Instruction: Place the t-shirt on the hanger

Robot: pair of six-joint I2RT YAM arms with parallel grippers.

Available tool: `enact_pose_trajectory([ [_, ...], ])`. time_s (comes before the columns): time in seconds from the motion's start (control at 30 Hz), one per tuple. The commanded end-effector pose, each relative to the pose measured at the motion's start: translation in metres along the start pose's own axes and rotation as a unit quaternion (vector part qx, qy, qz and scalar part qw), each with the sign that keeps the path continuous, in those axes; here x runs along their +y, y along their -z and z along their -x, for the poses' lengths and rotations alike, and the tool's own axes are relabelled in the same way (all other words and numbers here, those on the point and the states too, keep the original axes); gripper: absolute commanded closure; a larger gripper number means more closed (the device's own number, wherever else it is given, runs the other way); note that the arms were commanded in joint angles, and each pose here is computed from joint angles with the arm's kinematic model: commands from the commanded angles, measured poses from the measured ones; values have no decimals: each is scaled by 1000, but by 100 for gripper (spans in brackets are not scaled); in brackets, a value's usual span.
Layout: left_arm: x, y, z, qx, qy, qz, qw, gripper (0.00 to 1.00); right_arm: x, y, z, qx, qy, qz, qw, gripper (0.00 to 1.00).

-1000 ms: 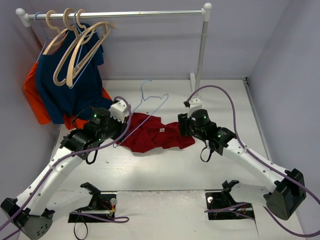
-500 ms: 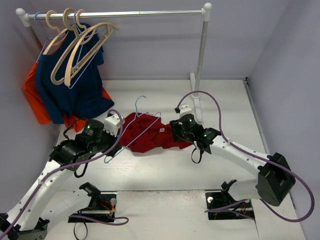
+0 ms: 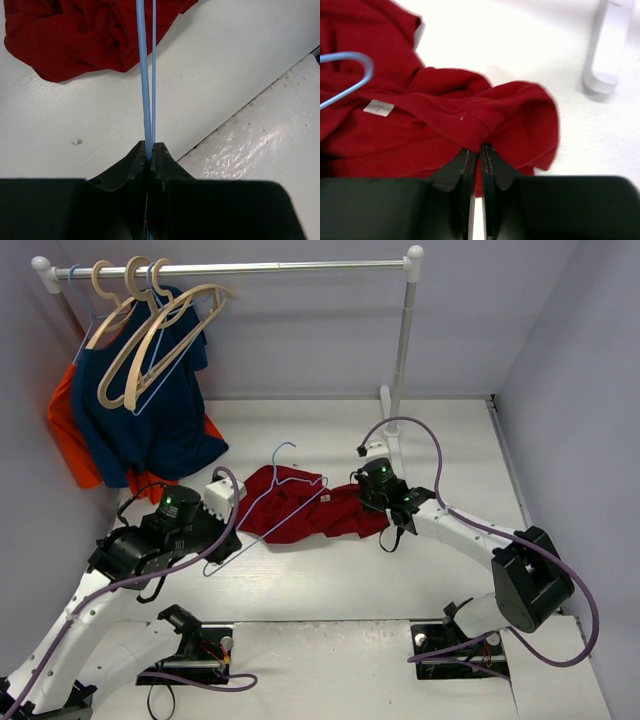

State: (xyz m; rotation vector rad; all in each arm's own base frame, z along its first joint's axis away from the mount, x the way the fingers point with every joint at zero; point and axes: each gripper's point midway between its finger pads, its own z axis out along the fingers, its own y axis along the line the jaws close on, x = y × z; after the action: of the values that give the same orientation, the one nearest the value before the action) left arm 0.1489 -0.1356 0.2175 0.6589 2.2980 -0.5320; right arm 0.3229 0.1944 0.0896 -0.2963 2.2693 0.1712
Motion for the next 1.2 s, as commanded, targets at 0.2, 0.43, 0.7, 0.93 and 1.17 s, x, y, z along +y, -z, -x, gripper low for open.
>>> enact_pose_trajectory([
  [0.2, -28, 19, 25, -51, -36, -72, 995, 100, 4, -3, 46, -53, -3, 24, 998, 100],
  [0.43, -31, 9, 24, -40, -38, -87, 995, 100, 8, -3, 49, -50, 2, 35, 998, 100],
  [0.7, -22, -14, 34, -47, -38, -71, 996, 100, 12, 14, 68, -68, 8, 50, 996, 100],
  [0.93, -24, -34, 48, -60, -42, -84, 994, 100, 18, 28, 80, -74, 15, 70, 995, 100],
  [1.17, -42, -53, 65, -97, -52, -141, 984, 100, 43, 56, 103, -86, 55, 117, 988, 100],
])
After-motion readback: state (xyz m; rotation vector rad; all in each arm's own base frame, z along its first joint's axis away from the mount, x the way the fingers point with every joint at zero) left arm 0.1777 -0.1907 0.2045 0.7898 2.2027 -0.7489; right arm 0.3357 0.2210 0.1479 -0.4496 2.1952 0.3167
